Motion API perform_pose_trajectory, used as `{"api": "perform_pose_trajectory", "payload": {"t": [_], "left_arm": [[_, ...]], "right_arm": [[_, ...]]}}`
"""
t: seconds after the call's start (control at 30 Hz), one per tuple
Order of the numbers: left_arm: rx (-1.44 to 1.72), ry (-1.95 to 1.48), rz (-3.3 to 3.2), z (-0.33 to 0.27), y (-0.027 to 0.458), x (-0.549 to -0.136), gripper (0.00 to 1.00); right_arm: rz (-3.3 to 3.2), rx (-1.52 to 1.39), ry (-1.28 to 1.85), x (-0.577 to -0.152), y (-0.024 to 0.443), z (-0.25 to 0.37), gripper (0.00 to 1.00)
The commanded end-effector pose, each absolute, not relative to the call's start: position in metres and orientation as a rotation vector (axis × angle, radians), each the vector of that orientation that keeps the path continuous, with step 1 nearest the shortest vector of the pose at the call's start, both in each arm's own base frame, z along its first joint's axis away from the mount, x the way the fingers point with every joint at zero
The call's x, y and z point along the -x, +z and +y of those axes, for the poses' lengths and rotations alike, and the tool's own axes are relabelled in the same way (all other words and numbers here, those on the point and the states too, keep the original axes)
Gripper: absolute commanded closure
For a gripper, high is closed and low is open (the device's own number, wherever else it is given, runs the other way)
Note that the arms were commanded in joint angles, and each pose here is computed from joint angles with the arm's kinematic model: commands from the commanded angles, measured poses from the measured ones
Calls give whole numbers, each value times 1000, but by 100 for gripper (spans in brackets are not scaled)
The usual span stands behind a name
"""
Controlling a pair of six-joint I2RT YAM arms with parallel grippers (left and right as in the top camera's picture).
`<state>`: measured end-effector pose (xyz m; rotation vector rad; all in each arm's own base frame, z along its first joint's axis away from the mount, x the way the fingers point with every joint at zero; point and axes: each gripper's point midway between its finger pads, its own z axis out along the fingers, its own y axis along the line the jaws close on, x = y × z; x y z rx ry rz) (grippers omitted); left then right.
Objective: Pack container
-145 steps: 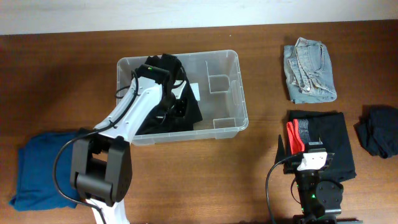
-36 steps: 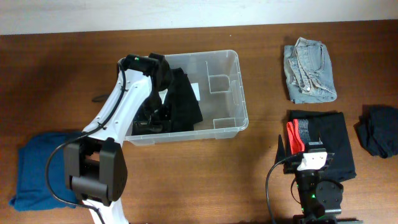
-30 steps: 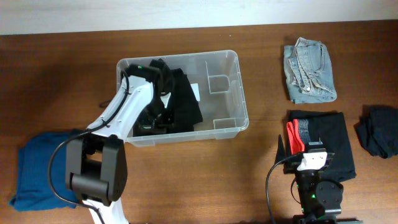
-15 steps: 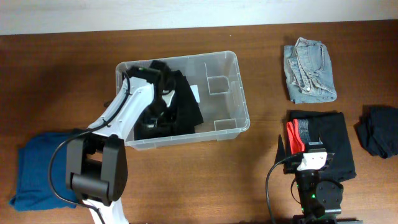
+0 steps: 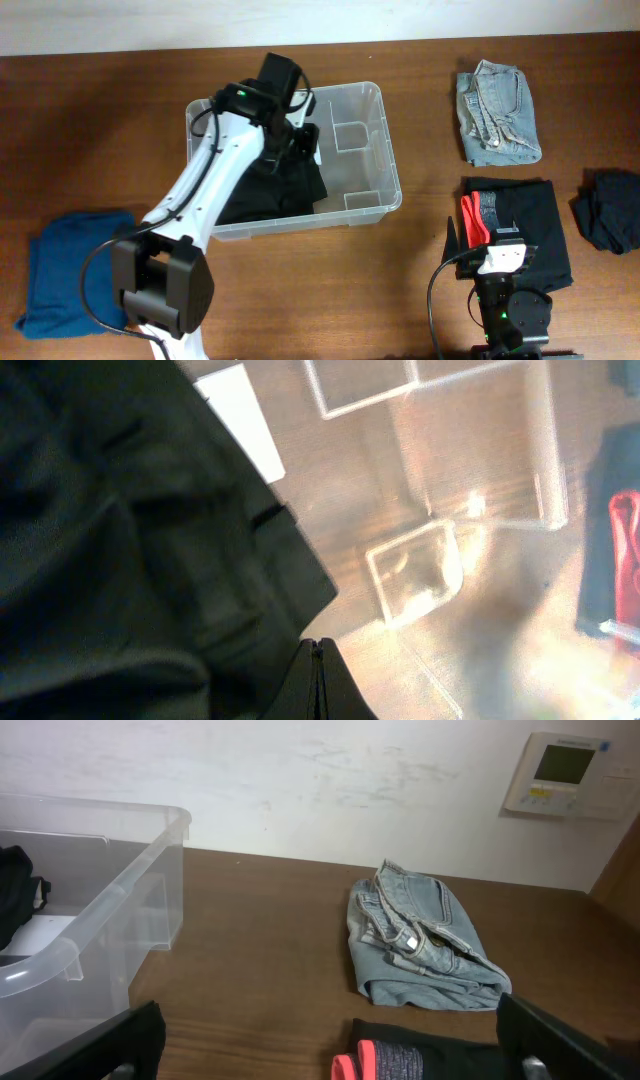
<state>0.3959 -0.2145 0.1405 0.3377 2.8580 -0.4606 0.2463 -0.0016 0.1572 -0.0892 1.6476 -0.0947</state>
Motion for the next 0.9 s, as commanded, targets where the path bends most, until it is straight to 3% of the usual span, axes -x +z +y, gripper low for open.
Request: {"api": "perform_pose_trajectory", "payload": {"t": [0.0,0.37,0.87], "left_arm": [[-324,-370,2870,-222,120,-404,99],[-289,-212,2890,-227,56,-429,100],[-280,-135,2898,-219,37,-432,100]], "right_arm": [[1649,83,-107,-246,155,-4,2],[1649,83,-107,-246,155,-4,2],[1649,83,-107,-246,155,-4,2]]}}
